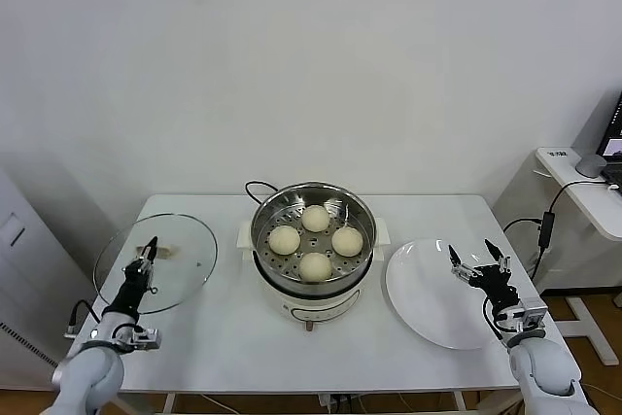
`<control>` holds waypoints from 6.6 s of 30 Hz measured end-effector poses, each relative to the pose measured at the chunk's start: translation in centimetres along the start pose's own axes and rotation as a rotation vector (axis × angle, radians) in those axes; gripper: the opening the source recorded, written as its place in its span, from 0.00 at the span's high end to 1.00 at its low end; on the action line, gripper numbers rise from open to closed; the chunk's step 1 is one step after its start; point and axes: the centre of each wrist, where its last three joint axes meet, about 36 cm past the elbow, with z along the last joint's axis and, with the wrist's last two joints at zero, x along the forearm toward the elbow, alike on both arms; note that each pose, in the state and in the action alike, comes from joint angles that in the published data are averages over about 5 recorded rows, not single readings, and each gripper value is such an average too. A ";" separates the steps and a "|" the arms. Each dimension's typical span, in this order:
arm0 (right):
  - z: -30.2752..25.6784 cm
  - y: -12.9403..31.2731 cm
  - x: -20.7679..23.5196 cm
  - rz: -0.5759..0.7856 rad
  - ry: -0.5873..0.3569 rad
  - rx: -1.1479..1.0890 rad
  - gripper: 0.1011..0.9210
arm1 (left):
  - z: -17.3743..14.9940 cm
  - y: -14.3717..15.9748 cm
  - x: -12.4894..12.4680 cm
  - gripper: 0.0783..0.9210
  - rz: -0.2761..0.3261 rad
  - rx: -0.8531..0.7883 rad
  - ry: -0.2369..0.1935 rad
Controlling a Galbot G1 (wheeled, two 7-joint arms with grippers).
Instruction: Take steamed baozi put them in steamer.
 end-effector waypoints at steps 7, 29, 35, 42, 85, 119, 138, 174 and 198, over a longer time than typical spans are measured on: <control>-0.4 -0.2 -0.4 -0.004 -0.003 0.006 0.12 | -2.3 5.8 -0.6 0.97 -0.005 0.004 0.046; -0.4 -0.3 -0.9 -0.009 0.004 0.007 0.12 | -16.7 15.0 -0.9 0.97 -0.012 0.075 0.096; -0.2 -0.1 -0.9 -0.011 0.005 0.004 0.12 | -20.1 15.9 -1.2 0.97 -0.022 0.083 0.085; -0.2 0.1 -1.1 -0.014 0.005 0.004 0.12 | -23.0 16.5 -1.5 0.97 -0.025 0.084 0.080; 1.2 0.3 -1.0 -0.013 0.027 0.001 0.12 | -33.9 14.5 -3.0 0.97 0.005 0.079 -0.011; 1.6 0.4 -0.8 -0.010 0.032 -0.005 0.12 | -35.7 13.2 -3.9 0.97 0.038 0.122 -0.025; 1.4 0.2 -0.9 -0.014 0.026 -0.008 0.12 | -33.1 13.8 -2.1 0.63 0.092 0.275 -0.033; -0.8 0.9 0.7 0.007 0.041 -0.062 0.12 | -7.4 10.1 -1.6 0.12 0.232 1.605 0.023; -0.3 1.4 1.9 -0.007 0.057 -0.072 0.12 | -5.8 2.2 -0.4 0.12 0.206 1.635 0.161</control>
